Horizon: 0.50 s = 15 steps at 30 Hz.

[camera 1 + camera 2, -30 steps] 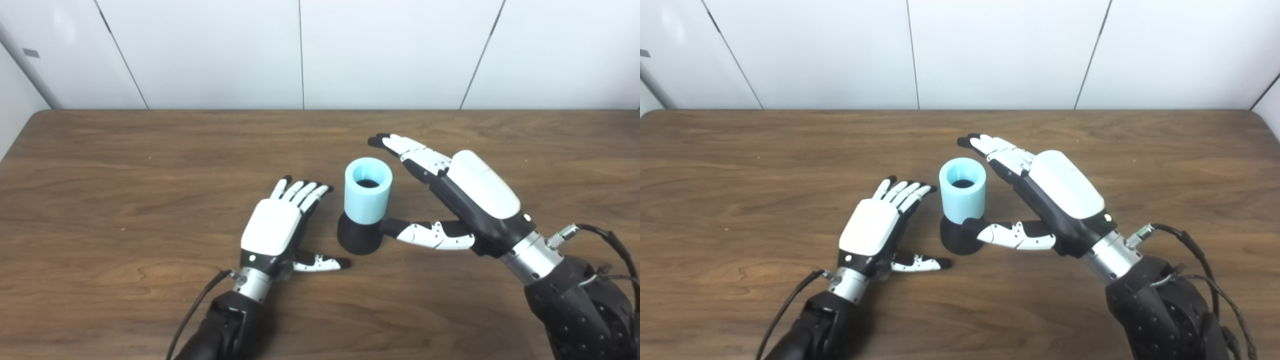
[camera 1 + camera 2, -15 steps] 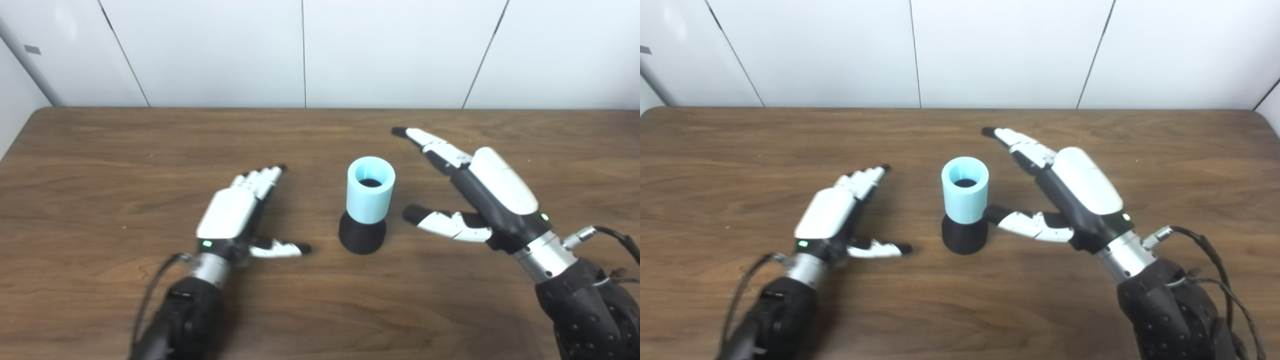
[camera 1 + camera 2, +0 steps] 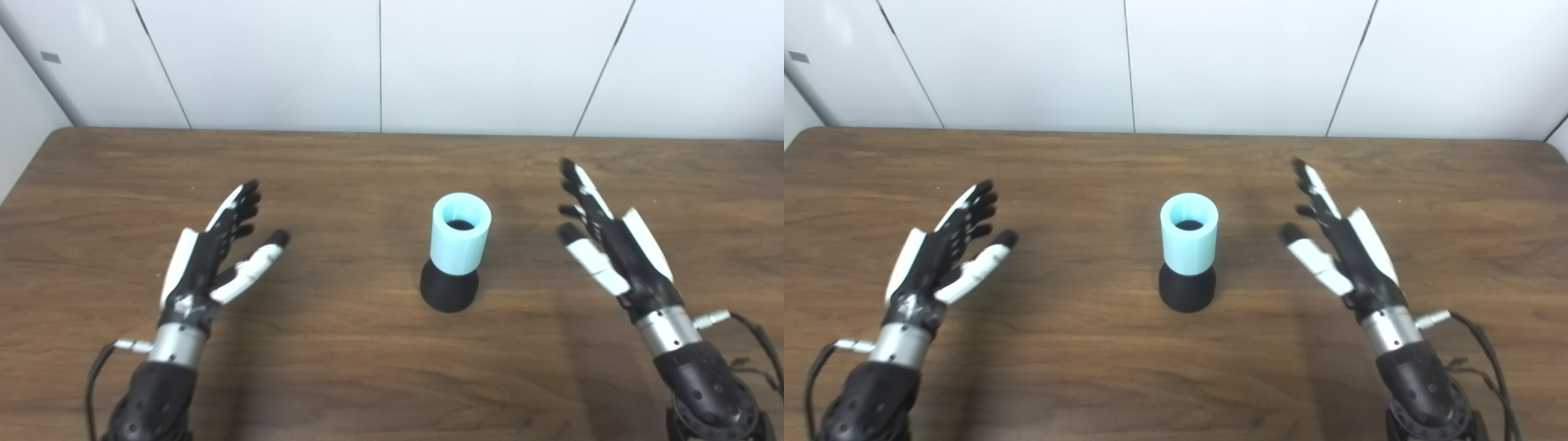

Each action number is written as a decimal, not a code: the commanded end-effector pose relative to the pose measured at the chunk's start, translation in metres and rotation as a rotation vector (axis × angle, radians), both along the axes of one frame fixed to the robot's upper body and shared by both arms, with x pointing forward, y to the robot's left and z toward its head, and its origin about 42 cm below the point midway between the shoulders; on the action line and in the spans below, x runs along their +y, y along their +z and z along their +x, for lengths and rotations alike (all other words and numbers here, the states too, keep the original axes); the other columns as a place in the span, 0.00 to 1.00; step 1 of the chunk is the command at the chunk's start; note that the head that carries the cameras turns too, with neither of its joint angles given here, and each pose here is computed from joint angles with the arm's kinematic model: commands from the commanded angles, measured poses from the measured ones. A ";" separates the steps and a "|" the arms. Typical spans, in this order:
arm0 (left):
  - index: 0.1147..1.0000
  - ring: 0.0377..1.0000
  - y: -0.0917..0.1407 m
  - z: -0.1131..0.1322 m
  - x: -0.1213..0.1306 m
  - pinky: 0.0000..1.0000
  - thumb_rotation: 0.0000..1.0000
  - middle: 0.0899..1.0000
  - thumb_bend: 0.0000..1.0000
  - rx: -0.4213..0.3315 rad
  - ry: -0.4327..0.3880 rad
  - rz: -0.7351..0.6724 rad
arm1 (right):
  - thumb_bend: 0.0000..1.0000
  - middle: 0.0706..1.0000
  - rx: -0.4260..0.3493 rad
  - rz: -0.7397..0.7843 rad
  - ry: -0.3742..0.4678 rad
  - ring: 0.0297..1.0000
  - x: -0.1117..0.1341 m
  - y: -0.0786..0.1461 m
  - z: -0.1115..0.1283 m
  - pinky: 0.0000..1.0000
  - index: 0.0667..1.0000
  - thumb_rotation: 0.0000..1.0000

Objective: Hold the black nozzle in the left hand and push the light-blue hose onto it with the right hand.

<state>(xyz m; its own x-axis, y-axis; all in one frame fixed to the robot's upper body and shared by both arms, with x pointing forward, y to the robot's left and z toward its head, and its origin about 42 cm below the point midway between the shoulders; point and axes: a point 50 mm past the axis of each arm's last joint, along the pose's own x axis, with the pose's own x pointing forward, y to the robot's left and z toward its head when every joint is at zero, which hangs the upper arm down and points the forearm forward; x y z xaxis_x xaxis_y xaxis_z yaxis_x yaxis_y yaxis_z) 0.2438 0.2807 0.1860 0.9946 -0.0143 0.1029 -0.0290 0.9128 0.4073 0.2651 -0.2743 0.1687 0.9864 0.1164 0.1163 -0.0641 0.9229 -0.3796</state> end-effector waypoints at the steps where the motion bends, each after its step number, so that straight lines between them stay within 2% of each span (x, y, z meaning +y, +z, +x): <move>1: 0.89 0.89 0.010 -0.003 -0.001 0.85 0.63 0.89 0.53 -0.070 -0.012 -0.016 | 0.65 0.98 -0.054 0.057 -0.013 0.97 0.003 0.009 0.001 0.86 1.00 1.00; 5: 0.91 0.94 0.000 -0.011 -0.002 0.94 0.67 0.93 0.52 -0.040 -0.017 -0.124 | 0.65 0.98 -0.027 0.168 -0.027 0.98 0.015 0.005 -0.011 0.87 1.00 1.00; 7: 0.93 0.95 -0.007 -0.015 -0.001 0.95 0.71 0.94 0.53 -0.032 -0.015 -0.162 | 0.59 0.97 -0.008 0.230 -0.042 0.96 0.024 0.002 -0.017 0.85 0.99 1.00; 11: 0.96 0.96 -0.020 -0.023 -0.002 0.96 0.79 0.95 0.56 -0.018 -0.004 -0.199 | 0.51 0.99 0.032 0.342 -0.050 0.98 0.038 -0.007 -0.032 0.90 0.99 1.00; 15: 0.97 0.96 -0.032 -0.030 -0.004 0.98 0.84 0.96 0.58 -0.010 0.015 -0.214 | 0.50 1.00 0.045 0.400 -0.055 0.99 0.043 -0.014 -0.040 0.95 1.00 1.00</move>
